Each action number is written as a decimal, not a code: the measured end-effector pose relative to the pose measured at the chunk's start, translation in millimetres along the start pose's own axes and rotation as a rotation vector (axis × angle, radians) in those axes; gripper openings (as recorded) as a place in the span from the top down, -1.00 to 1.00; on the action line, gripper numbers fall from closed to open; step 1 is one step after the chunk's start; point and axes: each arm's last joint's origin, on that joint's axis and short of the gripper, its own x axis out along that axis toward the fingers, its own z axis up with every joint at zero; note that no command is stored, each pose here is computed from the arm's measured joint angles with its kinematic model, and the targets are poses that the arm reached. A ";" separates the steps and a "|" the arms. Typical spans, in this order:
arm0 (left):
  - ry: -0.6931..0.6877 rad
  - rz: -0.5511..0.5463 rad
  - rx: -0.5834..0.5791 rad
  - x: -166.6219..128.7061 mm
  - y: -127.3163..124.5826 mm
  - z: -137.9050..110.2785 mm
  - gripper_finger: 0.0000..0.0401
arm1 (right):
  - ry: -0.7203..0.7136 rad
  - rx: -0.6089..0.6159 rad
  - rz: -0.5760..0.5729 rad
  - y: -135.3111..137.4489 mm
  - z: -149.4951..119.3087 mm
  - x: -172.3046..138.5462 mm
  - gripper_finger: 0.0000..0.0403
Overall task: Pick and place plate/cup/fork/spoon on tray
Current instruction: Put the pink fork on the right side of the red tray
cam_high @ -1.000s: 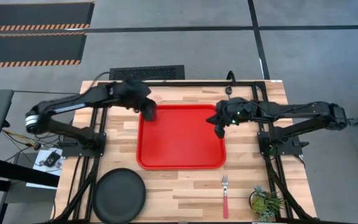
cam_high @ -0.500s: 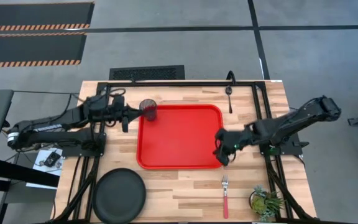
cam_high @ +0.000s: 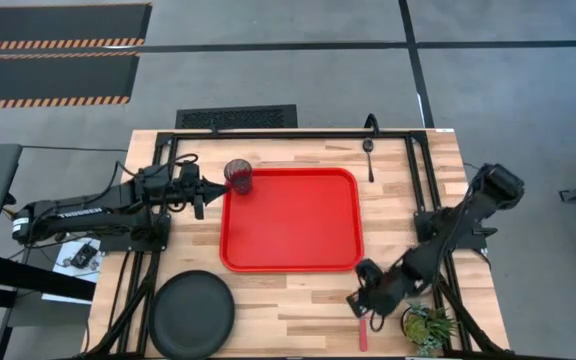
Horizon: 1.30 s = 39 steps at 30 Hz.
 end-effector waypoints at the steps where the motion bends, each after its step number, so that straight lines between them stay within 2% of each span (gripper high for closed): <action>1: 0.002 0.001 0.005 0.0 0.1 -0.2 1.00 | 0.003 0.016 -0.015 2.9 -4.8 4.2 0.94; 8: 0.010 0.009 0.008 0.2 0.7 -1.0 1.00 | 0.011 0.135 -0.218 17.8 -18.5 24.2 0.94; 13: 0.013 0.017 0.008 0.2 1.1 -1.5 1.00 | 0.007 0.269 -0.370 20.0 -19.5 32.1 0.87; 17: 0.025 0.024 0.007 0.2 1.8 -2.7 1.00 | -0.005 0.336 -0.392 18.5 -20.2 38.9 0.67; 26: 0.028 0.025 0.007 0.2 1.9 -2.9 1.00 | -0.012 0.369 -0.402 18.4 -14.0 49.0 0.26; 30: 0.028 0.025 0.007 0.2 1.9 -2.9 1.00 | -0.018 0.393 -0.399 15.5 -9.7 52.0 0.23; 39: 0.041 0.032 0.009 0.1 2.6 -4.2 1.00 | -0.029 0.416 -0.426 9.0 -8.5 60.2 0.35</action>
